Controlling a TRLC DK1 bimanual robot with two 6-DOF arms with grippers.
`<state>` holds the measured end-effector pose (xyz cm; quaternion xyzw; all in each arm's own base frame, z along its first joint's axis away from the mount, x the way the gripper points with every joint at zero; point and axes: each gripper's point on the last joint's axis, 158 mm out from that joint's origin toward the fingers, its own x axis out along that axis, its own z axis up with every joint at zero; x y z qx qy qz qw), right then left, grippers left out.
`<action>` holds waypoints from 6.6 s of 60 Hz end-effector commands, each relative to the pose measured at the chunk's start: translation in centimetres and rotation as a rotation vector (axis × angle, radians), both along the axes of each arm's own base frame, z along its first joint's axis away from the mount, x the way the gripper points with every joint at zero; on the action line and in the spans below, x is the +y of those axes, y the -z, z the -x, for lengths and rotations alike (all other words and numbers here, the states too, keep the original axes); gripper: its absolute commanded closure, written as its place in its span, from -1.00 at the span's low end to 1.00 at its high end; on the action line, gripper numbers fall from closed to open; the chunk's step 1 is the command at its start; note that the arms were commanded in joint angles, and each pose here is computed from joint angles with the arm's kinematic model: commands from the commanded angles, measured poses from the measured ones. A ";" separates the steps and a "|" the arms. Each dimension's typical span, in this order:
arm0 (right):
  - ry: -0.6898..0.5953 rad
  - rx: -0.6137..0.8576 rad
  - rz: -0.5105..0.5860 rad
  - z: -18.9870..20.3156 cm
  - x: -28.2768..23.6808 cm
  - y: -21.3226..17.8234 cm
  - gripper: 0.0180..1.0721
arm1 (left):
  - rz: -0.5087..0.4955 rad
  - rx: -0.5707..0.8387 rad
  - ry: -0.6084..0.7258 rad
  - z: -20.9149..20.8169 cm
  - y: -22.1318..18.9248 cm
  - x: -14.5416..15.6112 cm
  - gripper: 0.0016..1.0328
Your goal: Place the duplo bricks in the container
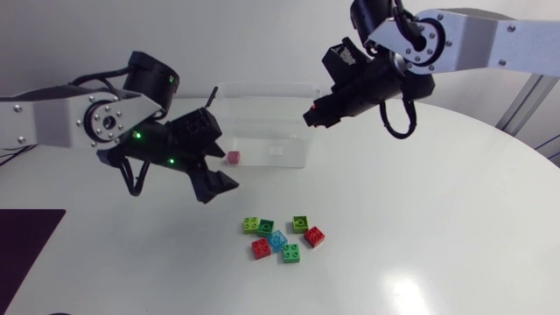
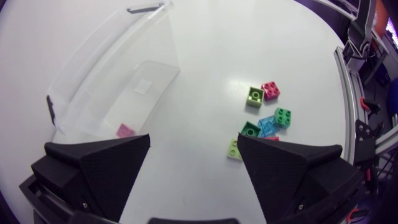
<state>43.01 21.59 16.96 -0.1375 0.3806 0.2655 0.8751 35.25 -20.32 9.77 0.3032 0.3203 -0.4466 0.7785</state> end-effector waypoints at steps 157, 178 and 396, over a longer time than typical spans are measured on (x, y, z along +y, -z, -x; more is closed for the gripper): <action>-0.098 0.357 0.203 15.8 -1.7 14.9 -0.90 | -0.119 0.032 0.280 3.0 13.5 -3.7 0.24; -0.116 0.385 0.243 16.0 -0.9 17.0 -0.89 | -0.122 0.044 0.259 2.1 9.8 -2.6 0.31; 0.158 0.023 0.052 -8.8 0.4 1.1 -0.10 | -0.058 0.080 0.077 9.6 7.6 3.7 -0.87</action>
